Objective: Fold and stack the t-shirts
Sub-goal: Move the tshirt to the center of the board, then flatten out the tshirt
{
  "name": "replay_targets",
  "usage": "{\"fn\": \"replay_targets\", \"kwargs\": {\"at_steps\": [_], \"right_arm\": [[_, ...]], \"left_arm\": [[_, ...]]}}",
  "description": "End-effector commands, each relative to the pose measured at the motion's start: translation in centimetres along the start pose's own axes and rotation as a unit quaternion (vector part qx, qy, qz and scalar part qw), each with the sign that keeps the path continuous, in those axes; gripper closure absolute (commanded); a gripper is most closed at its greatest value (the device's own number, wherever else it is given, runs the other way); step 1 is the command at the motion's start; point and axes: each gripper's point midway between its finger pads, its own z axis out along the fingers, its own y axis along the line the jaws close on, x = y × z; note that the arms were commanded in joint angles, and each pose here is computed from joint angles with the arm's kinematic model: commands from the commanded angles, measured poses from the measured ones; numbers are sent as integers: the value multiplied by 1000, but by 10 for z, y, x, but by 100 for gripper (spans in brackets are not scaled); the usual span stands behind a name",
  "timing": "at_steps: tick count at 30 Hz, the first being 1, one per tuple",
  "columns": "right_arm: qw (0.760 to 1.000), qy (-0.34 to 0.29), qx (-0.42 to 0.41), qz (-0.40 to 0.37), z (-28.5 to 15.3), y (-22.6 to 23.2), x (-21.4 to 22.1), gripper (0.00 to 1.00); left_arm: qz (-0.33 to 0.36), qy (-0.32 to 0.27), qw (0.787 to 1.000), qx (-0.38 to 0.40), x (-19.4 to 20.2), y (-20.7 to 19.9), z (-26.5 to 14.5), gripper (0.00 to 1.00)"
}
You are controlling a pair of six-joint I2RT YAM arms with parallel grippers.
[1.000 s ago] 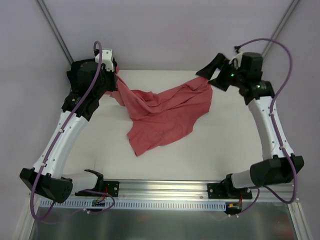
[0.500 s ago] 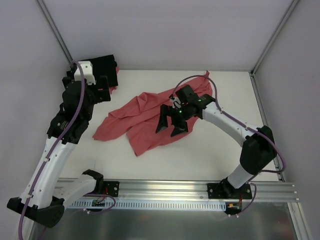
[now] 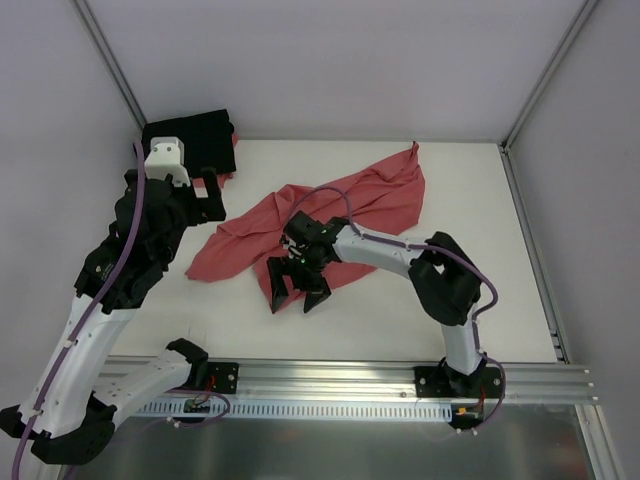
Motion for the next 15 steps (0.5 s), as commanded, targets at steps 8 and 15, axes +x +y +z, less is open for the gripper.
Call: {"fn": "replay_targets", "kwargs": {"at_steps": [8,15], "right_arm": [[1000,-17,-8,11,37,11,-32,3],[999,-28,-2,17,51,13,-52,5]], "left_arm": [[-6,-7,999,36,-17,-12,-16,1],[12,-6,998,55,-20,-21,-12,1]]}}
